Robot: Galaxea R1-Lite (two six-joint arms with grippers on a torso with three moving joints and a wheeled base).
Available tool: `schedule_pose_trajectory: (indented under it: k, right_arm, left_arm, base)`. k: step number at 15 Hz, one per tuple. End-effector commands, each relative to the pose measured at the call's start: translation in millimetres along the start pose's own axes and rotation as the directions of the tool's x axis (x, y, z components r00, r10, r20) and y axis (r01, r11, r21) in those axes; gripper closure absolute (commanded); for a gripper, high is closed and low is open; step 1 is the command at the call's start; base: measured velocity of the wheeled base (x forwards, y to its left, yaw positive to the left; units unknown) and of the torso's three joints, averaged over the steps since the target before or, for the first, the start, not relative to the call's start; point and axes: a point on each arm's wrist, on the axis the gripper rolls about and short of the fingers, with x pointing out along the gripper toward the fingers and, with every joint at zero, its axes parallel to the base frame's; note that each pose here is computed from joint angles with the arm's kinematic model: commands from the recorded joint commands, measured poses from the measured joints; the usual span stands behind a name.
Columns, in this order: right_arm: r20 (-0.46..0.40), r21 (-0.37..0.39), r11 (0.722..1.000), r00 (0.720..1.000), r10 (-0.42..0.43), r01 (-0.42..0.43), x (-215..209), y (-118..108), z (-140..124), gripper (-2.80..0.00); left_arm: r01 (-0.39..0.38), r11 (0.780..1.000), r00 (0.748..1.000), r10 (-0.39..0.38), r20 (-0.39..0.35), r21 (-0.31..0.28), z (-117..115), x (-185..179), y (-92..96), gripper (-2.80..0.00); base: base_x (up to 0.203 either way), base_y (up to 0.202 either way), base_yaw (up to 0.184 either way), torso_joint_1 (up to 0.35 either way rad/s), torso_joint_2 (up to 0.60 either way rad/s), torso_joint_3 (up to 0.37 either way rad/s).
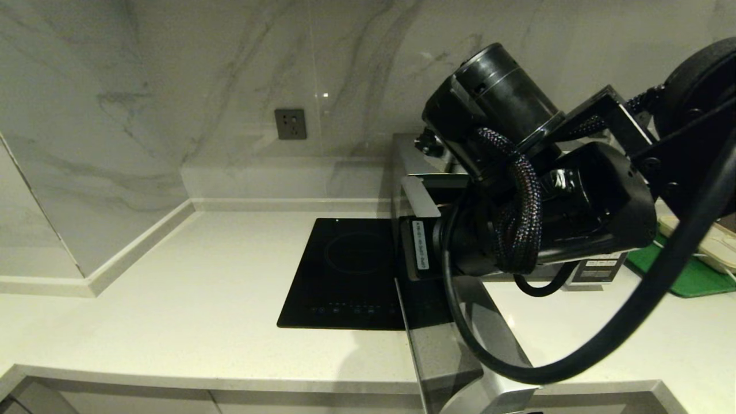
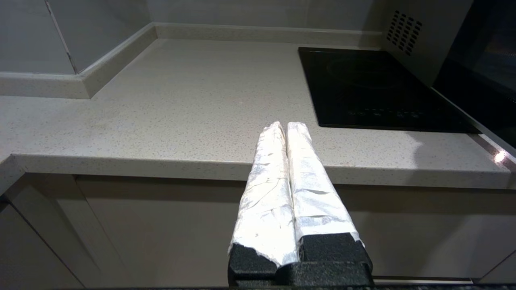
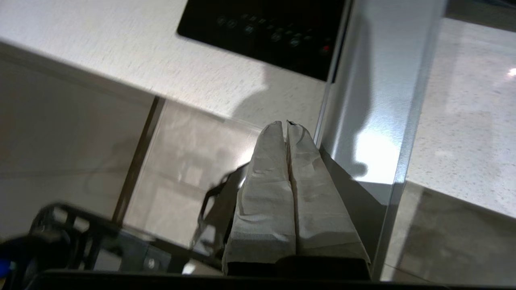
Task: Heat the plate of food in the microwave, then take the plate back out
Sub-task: Close the microwave oven
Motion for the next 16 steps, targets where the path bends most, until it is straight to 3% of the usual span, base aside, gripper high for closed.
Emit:
schedule_pose_trajectory:
  k: [1,8,10,13,16]
  right_arm:
    - [0.031,0.034,0.996,0.996,-0.081,0.080,-10.9,-13.6,-5.2,0.00]
    - [0.071,0.170,0.968,0.977,-0.200,0.186,-42.4,-76.7,-2.3,0.00]
    - [0.077,0.247,0.942,0.964,-0.254,0.228,-41.0,-89.6,1.7,0.00]
    - [0.099,0.344,0.912,0.957,-0.272,0.224,-55.0,-106.0,4.1,0.00]
    - [0.056,0.404,0.883,0.958,-0.282,0.237,-61.8,-126.6,-8.2,0.00]
  left_arm:
    - [0.000,1.000,1.000,0.000,0.000,-0.001,0.0,0.0,0.0,0.00]
    - [0.000,1.000,1.000,0.000,0.000,-0.001,0.0,0.0,0.0,0.00]
    - [-0.002,1.000,1.000,0.002,0.000,-0.001,0.0,0.0,0.0,0.00]
    - [0.000,1.000,1.000,0.000,0.000,-0.001,0.0,0.0,0.0,0.00]
    - [-0.002,1.000,1.000,0.002,0.000,-0.001,0.0,0.0,0.0,0.00]
  base:
    - [0.000,0.000,0.000,0.000,0.00,0.000]
    - [0.000,0.000,0.000,0.000,0.00,0.000]
    - [0.000,0.000,0.000,0.000,0.00,0.000]
    - [0.000,0.000,0.000,0.000,0.00,0.000]
    - [0.000,0.000,0.000,0.000,0.00,0.000]
